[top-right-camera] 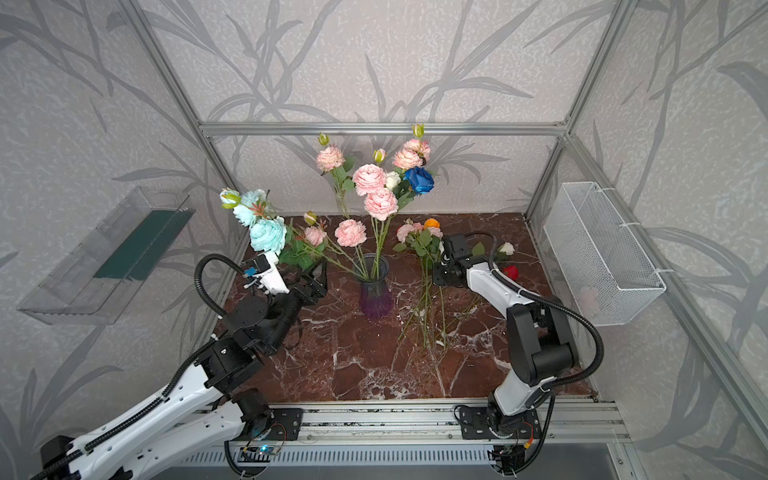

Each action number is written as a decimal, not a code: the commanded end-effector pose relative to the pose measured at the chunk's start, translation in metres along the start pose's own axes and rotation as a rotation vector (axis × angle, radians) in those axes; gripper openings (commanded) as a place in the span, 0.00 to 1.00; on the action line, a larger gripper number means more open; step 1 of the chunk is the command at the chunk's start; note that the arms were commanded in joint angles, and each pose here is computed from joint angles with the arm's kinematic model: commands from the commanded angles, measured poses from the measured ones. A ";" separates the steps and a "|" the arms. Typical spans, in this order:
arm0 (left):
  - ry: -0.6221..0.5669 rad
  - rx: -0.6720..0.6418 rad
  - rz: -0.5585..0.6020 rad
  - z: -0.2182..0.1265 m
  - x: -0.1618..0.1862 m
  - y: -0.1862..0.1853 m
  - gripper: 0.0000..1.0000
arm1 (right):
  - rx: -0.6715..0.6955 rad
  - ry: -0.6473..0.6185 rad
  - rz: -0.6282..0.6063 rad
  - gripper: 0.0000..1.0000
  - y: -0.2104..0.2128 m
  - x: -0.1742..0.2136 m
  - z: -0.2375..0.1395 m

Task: Arrange the flowers into the vase
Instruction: 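Reach the right gripper down and grasp pink rose stems in the pile, then lift the pink roses upright out of the pile with the right gripper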

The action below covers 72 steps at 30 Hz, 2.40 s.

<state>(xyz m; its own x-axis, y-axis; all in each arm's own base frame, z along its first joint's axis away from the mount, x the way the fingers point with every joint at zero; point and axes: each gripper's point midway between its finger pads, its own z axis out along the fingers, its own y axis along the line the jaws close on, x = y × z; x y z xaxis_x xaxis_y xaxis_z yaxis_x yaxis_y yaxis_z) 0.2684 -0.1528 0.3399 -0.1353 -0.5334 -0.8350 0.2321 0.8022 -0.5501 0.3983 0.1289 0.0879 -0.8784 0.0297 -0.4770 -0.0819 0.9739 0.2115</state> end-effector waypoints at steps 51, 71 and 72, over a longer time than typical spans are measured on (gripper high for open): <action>-0.011 0.040 -0.024 -0.007 -0.009 -0.010 0.85 | 0.011 0.007 0.050 0.06 -0.015 -0.006 0.019; -0.063 0.038 -0.009 -0.015 -0.026 -0.009 0.85 | -0.115 -0.676 0.126 0.01 0.005 -0.063 -0.194; -0.067 0.038 -0.007 -0.015 -0.027 -0.009 0.85 | -0.127 -0.728 0.134 0.01 0.004 -0.062 -0.207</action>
<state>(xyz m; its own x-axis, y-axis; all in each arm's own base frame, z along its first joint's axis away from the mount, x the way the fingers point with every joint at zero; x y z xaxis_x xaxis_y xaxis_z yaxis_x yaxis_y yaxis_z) 0.2580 -0.1506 0.3502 -0.1223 -0.5321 -0.8378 0.2699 0.7945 -0.5439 0.3610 0.0957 0.2516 -0.5233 0.2484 -0.8151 -0.0846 0.9367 0.3397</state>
